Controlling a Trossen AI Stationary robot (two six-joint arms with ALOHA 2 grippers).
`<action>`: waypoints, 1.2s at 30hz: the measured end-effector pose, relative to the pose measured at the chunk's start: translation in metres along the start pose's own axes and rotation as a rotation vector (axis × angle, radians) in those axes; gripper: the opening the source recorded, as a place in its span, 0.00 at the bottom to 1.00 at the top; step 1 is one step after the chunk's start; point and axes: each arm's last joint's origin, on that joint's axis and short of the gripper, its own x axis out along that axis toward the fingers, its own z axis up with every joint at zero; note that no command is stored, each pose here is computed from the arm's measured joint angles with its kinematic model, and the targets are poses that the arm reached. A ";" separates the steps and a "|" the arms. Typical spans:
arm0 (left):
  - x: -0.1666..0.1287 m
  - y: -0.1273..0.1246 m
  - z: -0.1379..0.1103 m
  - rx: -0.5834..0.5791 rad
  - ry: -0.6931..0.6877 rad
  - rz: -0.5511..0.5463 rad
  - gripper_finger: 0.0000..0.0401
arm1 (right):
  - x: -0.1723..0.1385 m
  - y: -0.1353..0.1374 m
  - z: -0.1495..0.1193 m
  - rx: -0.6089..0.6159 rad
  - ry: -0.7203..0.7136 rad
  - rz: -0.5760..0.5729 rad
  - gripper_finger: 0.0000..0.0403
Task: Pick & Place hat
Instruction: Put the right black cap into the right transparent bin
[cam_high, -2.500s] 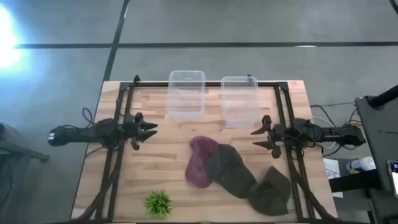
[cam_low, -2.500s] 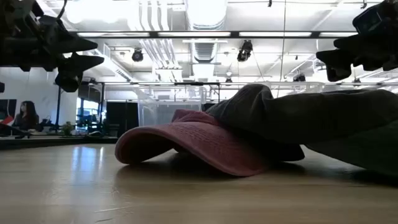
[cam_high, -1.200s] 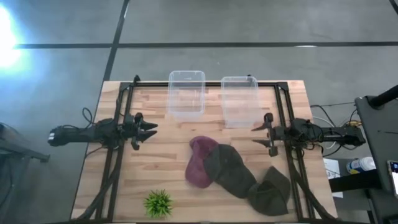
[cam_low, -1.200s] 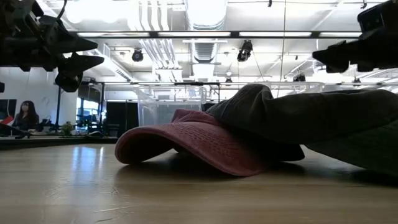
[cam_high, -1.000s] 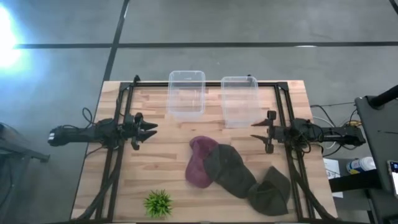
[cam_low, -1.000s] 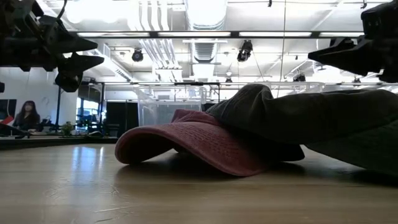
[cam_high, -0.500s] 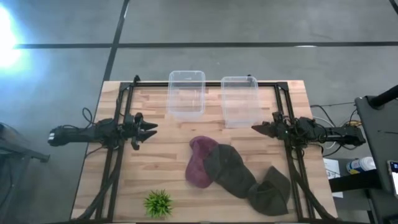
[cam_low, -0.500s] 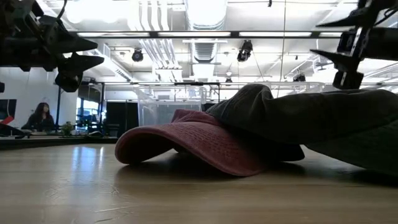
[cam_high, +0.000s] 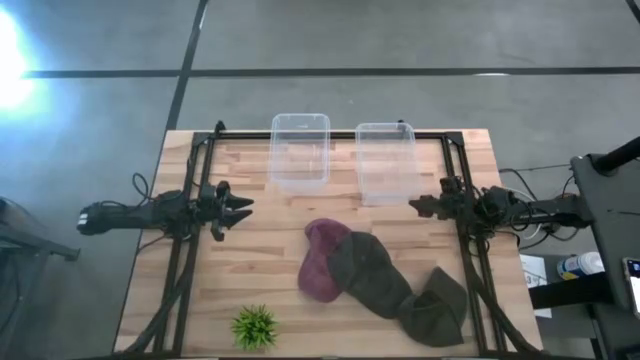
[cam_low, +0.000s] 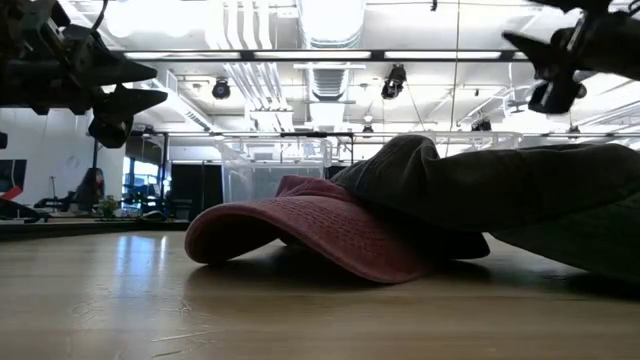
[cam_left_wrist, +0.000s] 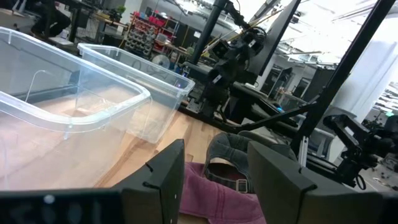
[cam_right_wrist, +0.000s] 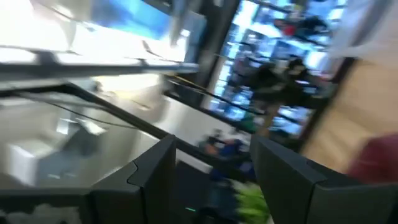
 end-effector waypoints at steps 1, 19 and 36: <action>0.000 0.000 0.000 0.000 0.000 0.000 0.42 | 0.003 -0.002 -0.001 0.027 0.020 -0.020 0.50; 0.000 0.000 0.000 0.000 0.000 0.000 0.42 | 0.083 0.044 -0.025 -0.444 1.366 -0.924 0.50; 0.000 0.000 0.000 0.000 0.000 -0.001 0.42 | 0.113 0.016 -0.097 -0.744 2.105 -0.600 0.72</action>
